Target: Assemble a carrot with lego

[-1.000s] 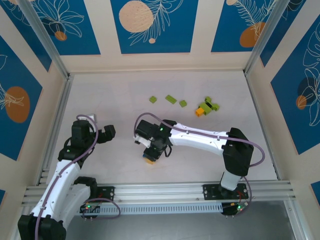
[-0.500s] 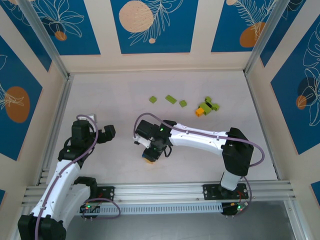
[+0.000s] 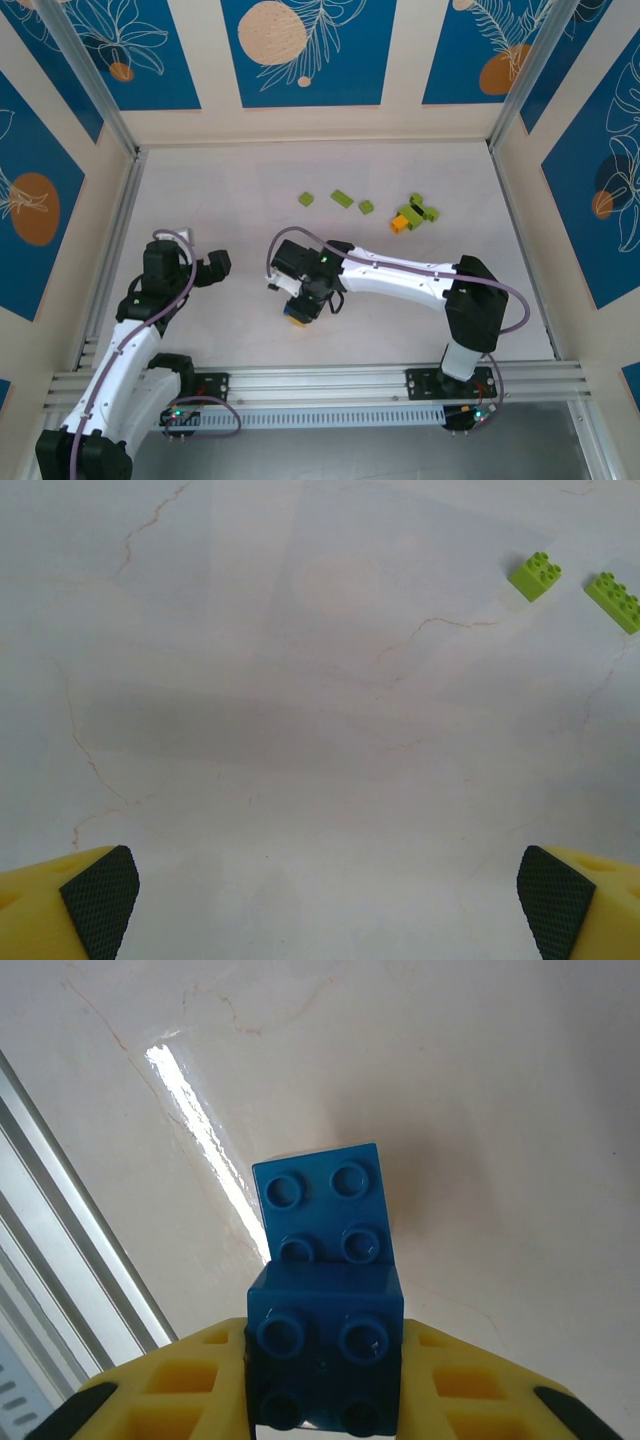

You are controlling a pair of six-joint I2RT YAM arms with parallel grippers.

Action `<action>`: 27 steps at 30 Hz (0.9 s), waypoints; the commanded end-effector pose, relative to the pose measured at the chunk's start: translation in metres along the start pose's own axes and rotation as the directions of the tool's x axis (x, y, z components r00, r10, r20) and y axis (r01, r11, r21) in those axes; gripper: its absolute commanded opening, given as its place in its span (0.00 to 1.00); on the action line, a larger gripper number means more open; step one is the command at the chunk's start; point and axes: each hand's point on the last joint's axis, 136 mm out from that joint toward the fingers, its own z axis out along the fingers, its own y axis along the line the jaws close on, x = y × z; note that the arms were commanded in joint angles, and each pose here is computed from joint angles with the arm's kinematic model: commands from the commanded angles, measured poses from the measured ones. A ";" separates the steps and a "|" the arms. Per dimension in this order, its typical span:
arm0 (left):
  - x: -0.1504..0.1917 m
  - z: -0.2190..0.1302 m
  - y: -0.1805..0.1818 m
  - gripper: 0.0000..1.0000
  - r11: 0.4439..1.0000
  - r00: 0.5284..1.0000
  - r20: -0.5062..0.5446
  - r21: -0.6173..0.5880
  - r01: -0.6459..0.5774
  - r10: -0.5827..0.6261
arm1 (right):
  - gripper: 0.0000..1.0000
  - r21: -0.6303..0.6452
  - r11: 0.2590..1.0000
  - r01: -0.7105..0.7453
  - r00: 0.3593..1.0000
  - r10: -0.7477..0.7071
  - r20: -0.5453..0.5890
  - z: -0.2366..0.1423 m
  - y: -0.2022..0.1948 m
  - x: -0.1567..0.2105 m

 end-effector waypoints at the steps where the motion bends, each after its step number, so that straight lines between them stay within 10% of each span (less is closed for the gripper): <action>1: -0.002 0.001 0.000 1.00 1.000 1.000 0.015 0.015 -0.003 0.003 | 0.28 -0.019 1.000 0.020 1.000 -0.020 0.008 -0.008 0.003 0.005; 27: -0.003 0.001 0.000 1.00 1.000 1.000 0.017 0.014 -0.005 0.005 | 0.28 -0.060 0.995 0.075 0.997 -0.074 0.015 -0.002 0.000 -0.004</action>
